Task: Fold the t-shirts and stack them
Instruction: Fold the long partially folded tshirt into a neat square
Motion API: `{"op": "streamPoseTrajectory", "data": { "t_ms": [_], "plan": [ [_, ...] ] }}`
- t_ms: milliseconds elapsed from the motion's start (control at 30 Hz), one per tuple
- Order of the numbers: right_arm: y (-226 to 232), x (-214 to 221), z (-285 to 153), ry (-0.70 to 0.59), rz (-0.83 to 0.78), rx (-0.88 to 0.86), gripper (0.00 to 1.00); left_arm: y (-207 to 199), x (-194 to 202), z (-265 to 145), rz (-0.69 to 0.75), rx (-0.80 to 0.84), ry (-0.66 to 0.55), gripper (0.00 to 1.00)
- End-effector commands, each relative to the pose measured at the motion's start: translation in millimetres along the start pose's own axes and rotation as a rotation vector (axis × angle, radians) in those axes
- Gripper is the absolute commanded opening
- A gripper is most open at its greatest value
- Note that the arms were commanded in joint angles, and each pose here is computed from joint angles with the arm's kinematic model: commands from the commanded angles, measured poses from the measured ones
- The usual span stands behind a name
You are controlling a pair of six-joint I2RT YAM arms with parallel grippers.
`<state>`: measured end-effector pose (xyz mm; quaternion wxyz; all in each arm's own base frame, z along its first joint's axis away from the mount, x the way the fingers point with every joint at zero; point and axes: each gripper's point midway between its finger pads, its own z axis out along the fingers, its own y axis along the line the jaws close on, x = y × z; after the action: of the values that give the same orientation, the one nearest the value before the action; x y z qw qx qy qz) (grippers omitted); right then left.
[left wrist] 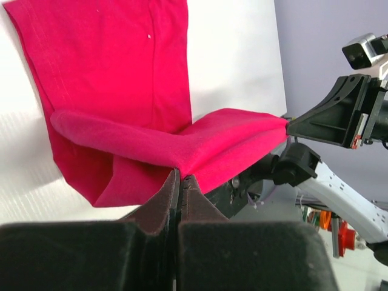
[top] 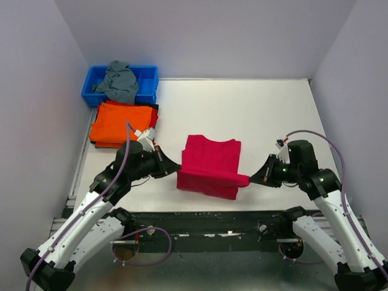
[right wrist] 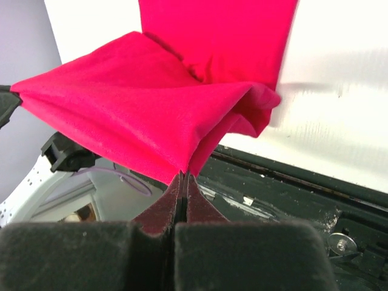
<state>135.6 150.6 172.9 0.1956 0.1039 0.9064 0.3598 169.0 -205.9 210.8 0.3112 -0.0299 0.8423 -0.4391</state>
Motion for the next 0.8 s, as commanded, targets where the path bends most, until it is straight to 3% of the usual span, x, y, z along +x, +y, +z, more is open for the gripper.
{"op": "streamPoseTrajectory", "data": {
  "t_ms": [0,467,733,767],
  "plan": [
    [-4,-34,8,-0.1,-0.026,0.077,0.01,3,-29,11,0.026,-0.061,-0.098,0.0],
    [-31,-114,71,-0.138,0.007,0.282,0.01,33,-102,101,0.046,-0.177,-0.219,0.0],
    [-52,-185,110,-0.17,0.005,0.435,0.01,84,-130,179,-0.029,-0.199,-0.168,0.0],
    [-58,-189,121,-0.15,0.011,0.445,0.04,89,-132,188,-0.037,-0.194,-0.159,0.07]
  ]
}}
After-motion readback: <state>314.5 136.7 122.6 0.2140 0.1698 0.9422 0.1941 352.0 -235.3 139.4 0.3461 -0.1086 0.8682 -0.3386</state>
